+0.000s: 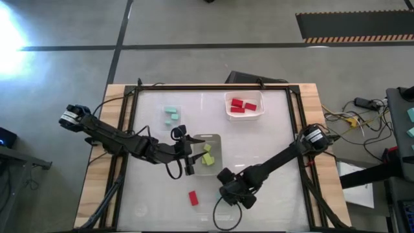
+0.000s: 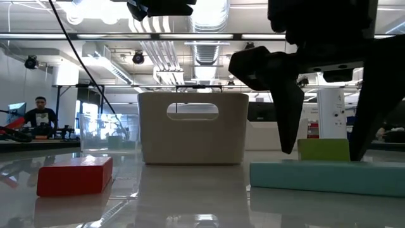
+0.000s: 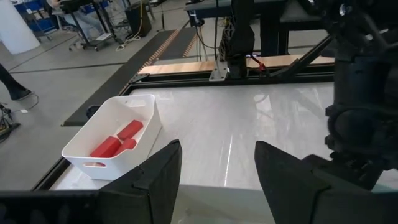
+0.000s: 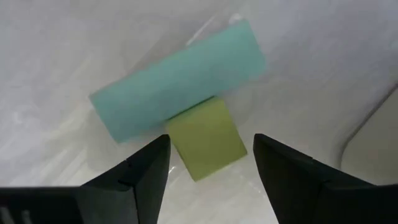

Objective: Sort & place blocks by color
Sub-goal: Put the green block into the gray bin

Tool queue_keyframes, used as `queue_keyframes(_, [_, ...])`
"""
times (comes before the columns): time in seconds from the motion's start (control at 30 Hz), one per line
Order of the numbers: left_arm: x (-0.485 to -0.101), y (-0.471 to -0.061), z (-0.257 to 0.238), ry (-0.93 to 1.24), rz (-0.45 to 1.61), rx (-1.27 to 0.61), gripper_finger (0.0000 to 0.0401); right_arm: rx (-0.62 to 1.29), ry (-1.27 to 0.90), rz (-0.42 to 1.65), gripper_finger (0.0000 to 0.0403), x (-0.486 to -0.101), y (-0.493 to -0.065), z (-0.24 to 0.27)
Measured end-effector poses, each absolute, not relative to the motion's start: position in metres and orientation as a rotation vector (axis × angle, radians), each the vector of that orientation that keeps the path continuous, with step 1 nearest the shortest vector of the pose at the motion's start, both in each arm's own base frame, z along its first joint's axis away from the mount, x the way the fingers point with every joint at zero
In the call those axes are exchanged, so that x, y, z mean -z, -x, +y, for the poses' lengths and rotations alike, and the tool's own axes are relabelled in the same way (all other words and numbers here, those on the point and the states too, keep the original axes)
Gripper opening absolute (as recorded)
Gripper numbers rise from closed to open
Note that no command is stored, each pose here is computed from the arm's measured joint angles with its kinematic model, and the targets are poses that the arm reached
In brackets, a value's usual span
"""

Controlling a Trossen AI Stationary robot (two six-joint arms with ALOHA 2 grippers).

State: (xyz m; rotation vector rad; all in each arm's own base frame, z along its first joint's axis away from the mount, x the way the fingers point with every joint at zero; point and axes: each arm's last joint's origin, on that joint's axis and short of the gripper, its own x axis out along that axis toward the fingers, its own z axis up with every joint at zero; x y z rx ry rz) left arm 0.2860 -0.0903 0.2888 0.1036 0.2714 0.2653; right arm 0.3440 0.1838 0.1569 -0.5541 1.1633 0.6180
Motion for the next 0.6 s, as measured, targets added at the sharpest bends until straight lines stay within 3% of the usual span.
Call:
queue_keyframes(0.4, [-0.2884,-0.2859,-0.0903,-0.114,0.274,-0.264,0.0187,-0.65,0.521,1.167,0.0131,-0.1573,-0.3456,0.1805])
queue_keyframes(0.6, [-0.2883,-0.2859,-0.0903,-0.114,0.274,-0.264,0.0187,-0.635,0.506,1.17,0.0123,-0.1588,-0.3452,0.1802])
